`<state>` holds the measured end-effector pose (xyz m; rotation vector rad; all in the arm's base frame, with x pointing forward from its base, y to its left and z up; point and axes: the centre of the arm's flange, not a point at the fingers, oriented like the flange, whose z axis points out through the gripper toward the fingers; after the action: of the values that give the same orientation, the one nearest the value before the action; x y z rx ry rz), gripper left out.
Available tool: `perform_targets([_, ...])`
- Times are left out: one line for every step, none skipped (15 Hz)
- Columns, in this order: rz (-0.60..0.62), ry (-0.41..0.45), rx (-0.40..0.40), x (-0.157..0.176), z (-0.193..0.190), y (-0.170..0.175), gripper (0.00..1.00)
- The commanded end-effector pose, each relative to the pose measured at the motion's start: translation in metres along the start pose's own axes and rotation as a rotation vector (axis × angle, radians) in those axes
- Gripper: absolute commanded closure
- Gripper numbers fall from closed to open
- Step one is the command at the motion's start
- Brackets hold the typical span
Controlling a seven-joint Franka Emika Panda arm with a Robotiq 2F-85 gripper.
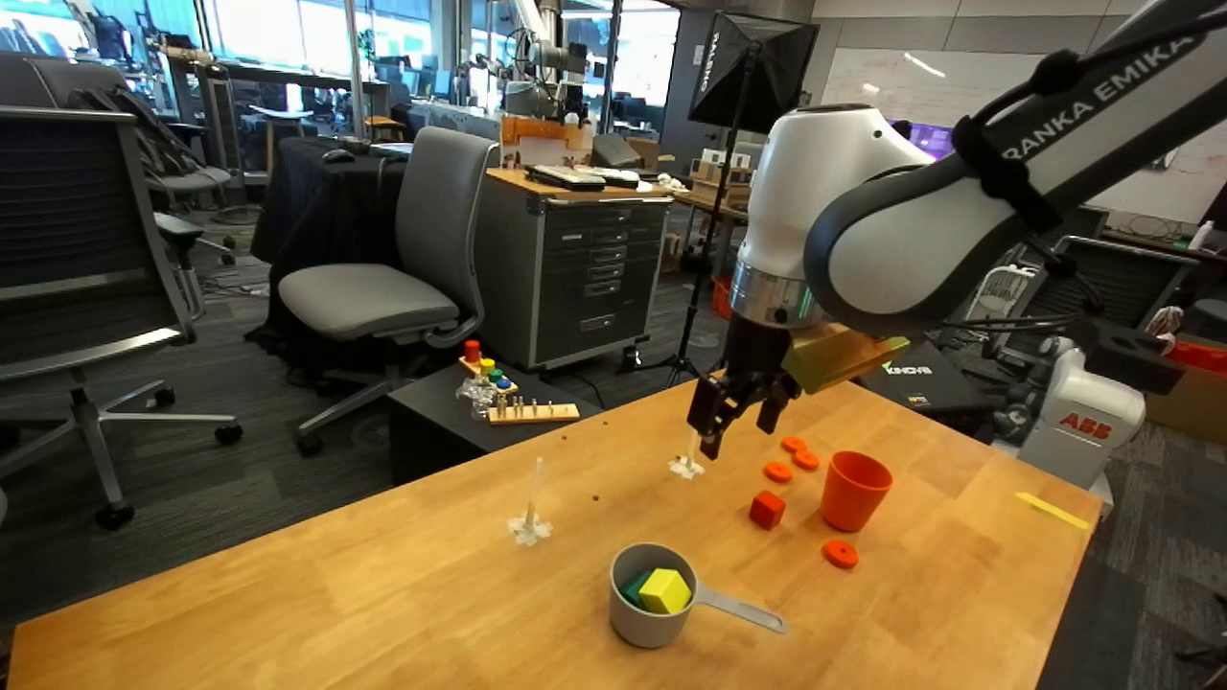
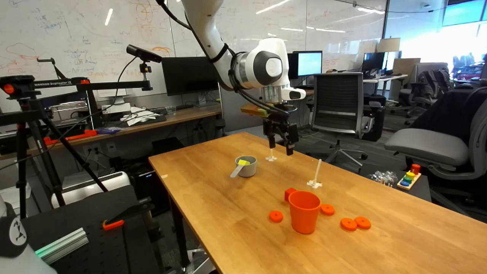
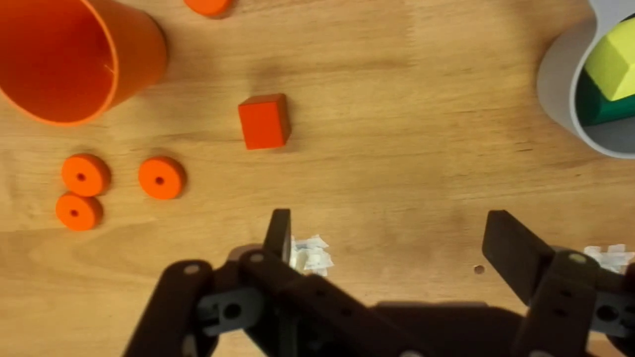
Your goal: Put the three blocks in the gray measuring cup
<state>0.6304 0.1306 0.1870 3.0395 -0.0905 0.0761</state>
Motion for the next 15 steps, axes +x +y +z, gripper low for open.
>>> perform_targets([0.058, -0.018, -0.014, -0.009, 0.005, 0.021, 0.00])
perform_targets([0.074, -0.028, -0.011, -0.011, 0.010, 0.025, 0.00])
perform_targets([0.090, -0.039, -0.009, -0.014, 0.015, 0.030, 0.00])
perform_targets([0.107, -0.050, -0.009, -0.017, 0.019, 0.037, 0.00])
perform_targets([0.123, -0.060, -0.014, -0.020, 0.022, 0.044, 0.00])
perform_targets([0.142, -0.069, -0.017, -0.022, 0.026, 0.053, 0.00])
perform_targets([0.160, -0.078, -0.012, -0.024, 0.030, 0.059, 0.00])
perform_targets([0.171, -0.079, -0.010, -0.025, 0.035, 0.064, 0.00])
perform_targets([0.181, -0.086, -0.010, -0.025, 0.040, 0.067, 0.00])
perform_targets([0.189, -0.095, -0.007, -0.025, 0.046, 0.070, 0.00])
perform_targets([0.199, -0.101, -0.004, -0.024, 0.050, 0.072, 0.00])
perform_targets([0.208, -0.109, 0.000, -0.023, 0.057, 0.072, 0.00])
perform_targets([0.215, -0.116, 0.004, -0.022, 0.062, 0.072, 0.00])
perform_targets([0.223, -0.119, 0.007, -0.022, 0.066, 0.072, 0.00])
perform_targets([0.228, -0.123, 0.016, -0.020, 0.071, 0.070, 0.00])
